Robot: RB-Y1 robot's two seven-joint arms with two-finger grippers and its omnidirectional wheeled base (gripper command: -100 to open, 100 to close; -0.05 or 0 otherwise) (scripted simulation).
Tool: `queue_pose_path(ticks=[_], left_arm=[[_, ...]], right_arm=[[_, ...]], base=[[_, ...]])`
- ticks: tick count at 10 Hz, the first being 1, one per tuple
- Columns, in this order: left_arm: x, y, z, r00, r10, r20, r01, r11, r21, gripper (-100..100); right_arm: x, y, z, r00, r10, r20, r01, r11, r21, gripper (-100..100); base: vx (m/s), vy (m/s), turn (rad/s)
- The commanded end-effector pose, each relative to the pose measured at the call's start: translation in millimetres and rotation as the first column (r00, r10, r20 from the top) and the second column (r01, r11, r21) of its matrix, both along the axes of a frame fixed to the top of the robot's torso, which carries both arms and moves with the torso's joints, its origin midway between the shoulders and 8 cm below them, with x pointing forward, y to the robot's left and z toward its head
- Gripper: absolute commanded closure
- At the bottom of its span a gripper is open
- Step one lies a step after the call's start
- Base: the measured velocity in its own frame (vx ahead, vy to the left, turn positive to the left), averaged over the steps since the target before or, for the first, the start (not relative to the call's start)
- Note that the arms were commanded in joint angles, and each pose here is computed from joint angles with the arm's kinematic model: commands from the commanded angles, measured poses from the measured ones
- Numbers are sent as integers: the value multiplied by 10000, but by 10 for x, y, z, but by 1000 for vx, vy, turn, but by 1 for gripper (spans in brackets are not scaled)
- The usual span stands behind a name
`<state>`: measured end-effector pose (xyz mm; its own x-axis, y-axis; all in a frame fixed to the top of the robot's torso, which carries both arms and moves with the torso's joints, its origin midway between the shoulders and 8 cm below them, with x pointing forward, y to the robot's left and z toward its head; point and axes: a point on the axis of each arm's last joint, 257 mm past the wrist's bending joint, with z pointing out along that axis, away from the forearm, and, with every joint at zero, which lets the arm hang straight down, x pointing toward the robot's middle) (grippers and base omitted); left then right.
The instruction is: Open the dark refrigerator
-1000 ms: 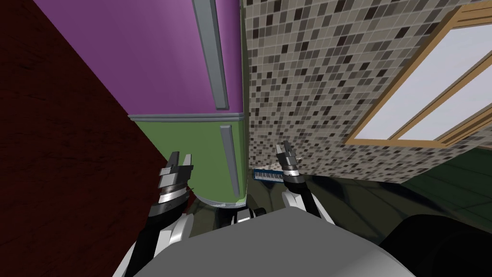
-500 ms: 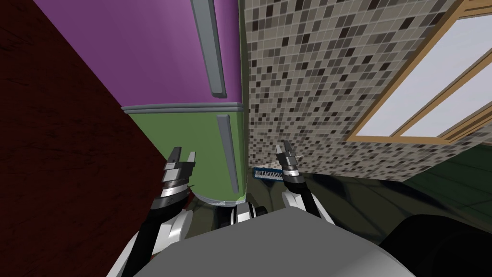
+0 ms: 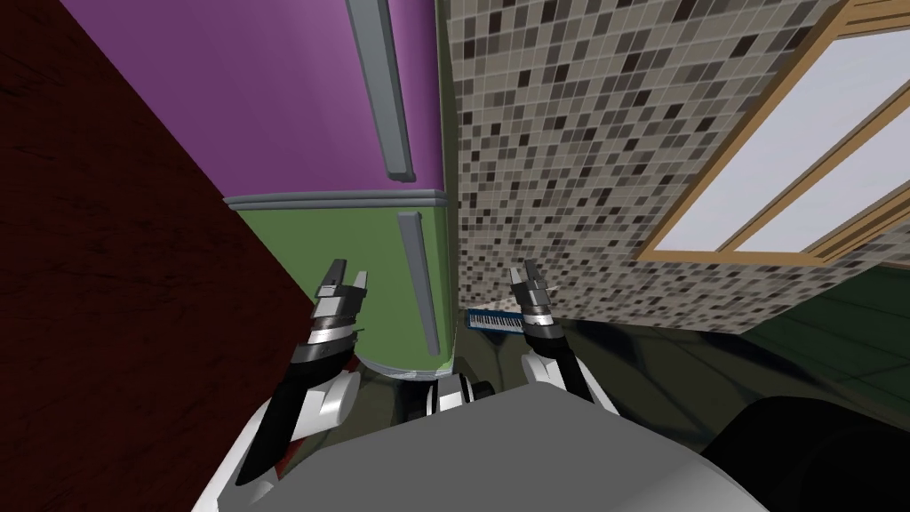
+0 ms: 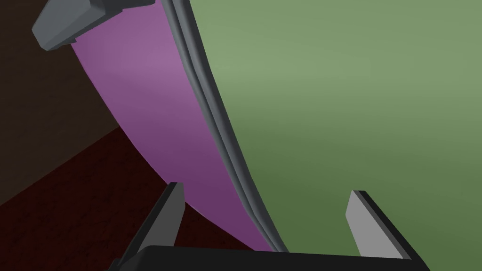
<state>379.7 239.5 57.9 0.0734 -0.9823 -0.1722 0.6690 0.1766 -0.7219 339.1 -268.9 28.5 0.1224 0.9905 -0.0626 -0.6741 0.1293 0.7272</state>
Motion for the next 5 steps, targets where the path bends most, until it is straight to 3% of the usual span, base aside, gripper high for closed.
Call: queue_pose_path(ticks=[1, 5], left_arm=[[85, -40, 92, 10000, 10, -41, -9, 9998, 182, -100], [231, -174, 365, 10000, 34, 49, -37, 9977, 675, -100]], right_arm=[[0, 0, 0, 10000, 0, 0, 0, 10000, 0, 0], [0, 0, 0, 10000, 0, 0, 0, 10000, 0, 0]], base=[[-16, -15, -2], [-20, -21, -5]])
